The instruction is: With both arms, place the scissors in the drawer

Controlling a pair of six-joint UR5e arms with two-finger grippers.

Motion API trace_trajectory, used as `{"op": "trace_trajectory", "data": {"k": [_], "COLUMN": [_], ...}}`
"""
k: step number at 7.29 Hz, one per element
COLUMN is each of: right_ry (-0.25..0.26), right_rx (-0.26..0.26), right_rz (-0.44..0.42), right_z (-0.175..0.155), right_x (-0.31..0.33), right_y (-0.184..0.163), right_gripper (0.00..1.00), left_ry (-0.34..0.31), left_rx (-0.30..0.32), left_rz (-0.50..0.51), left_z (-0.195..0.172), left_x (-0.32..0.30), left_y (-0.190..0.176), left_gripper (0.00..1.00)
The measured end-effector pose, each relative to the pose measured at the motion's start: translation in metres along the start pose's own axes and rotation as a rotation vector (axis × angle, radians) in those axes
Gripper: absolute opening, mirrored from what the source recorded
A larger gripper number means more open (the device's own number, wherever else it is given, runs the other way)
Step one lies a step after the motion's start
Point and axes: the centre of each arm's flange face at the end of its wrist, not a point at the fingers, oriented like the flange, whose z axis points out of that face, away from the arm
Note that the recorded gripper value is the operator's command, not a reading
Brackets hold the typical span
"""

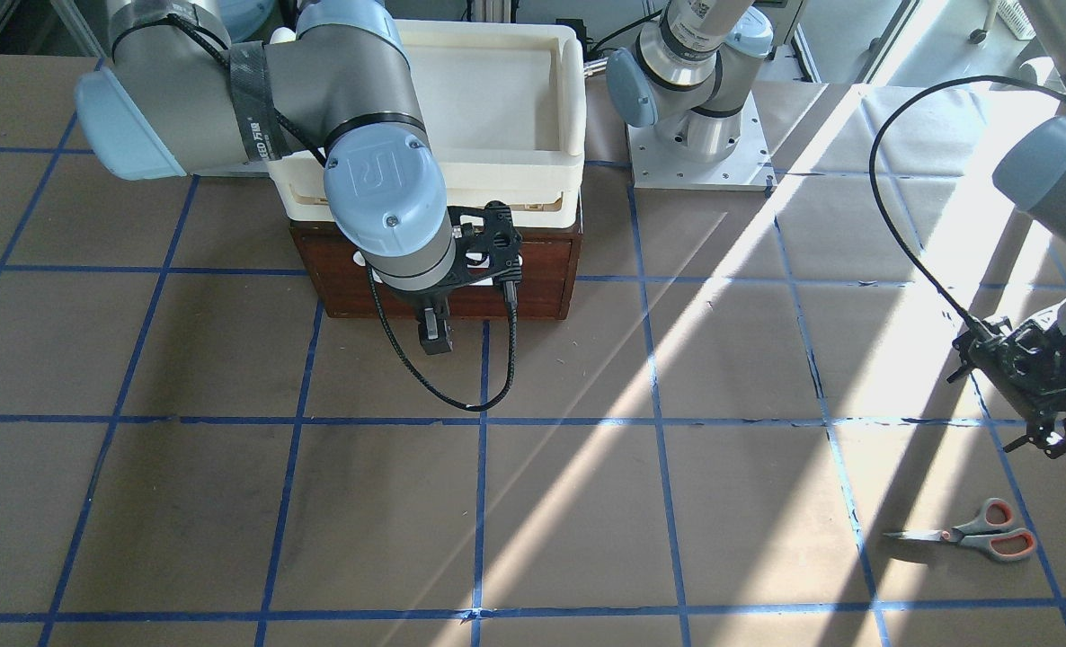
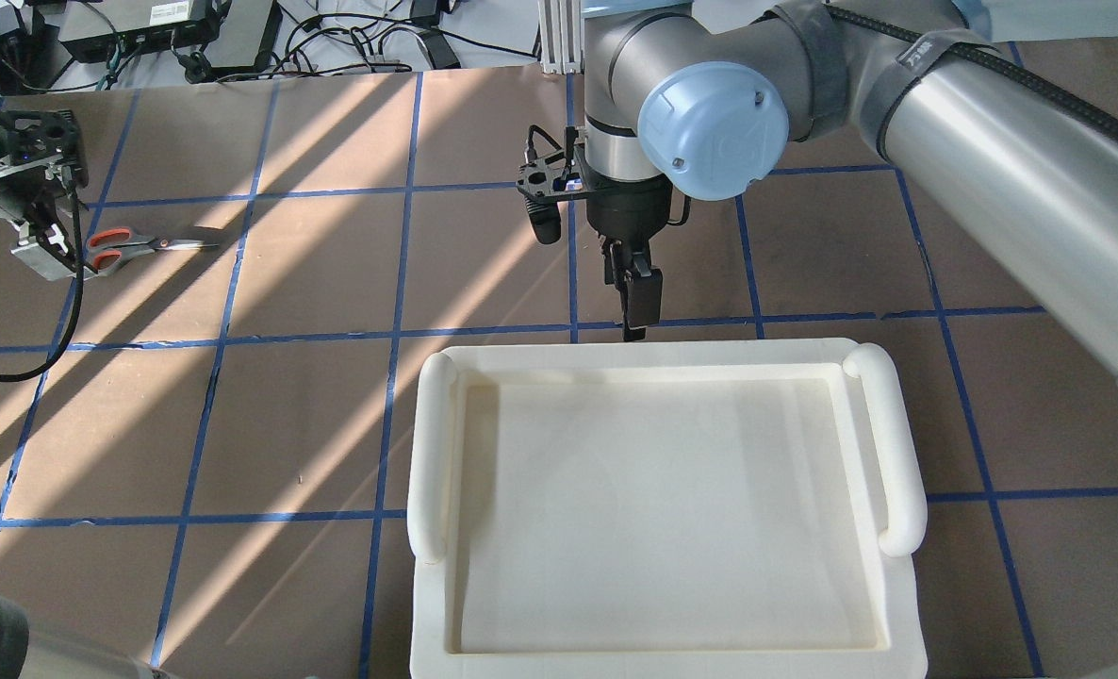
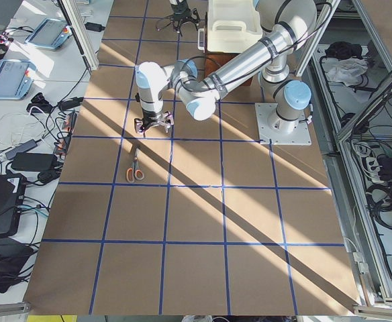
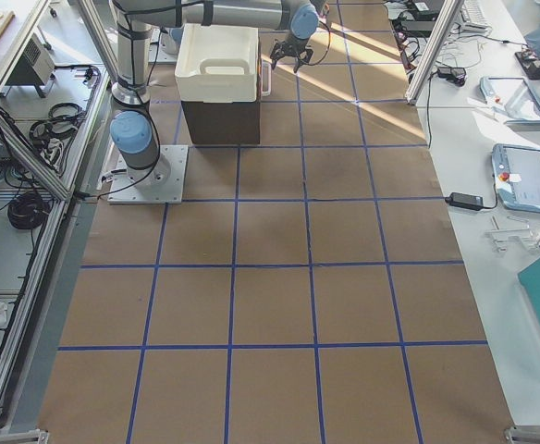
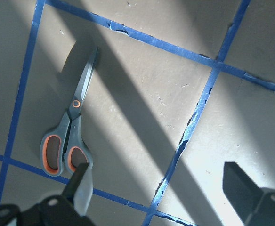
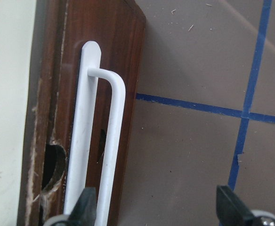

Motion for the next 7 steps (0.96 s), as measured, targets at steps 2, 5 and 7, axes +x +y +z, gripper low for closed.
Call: {"op": "trace_trajectory", "data": {"k": [2, 5, 7], "right_ry": [-0.046, -0.09, -0.096], "right_rx": [-0.012, -0.018, -0.022], "right_rz": [-0.002, 0.051, 0.063], "right_z": [0.013, 0.035, 0.043], "right_x": [0.002, 0.002, 0.002], "right_y": [0.0, 0.0, 0.0], "right_gripper": [0.92, 0.9, 0.88], "left_ry": [-0.019, -0.021, -0.047], "left_rx": [-0.003, 0.006, 0.028], "left_rz": [0.089, 0.208, 0.288], "left_z": [0.028, 0.069, 0.099], "left_x": [-0.023, -0.054, -0.065], "left_y": [0.013, 0.02, 0.019], "left_gripper": [1.0, 1.0, 1.0]}}
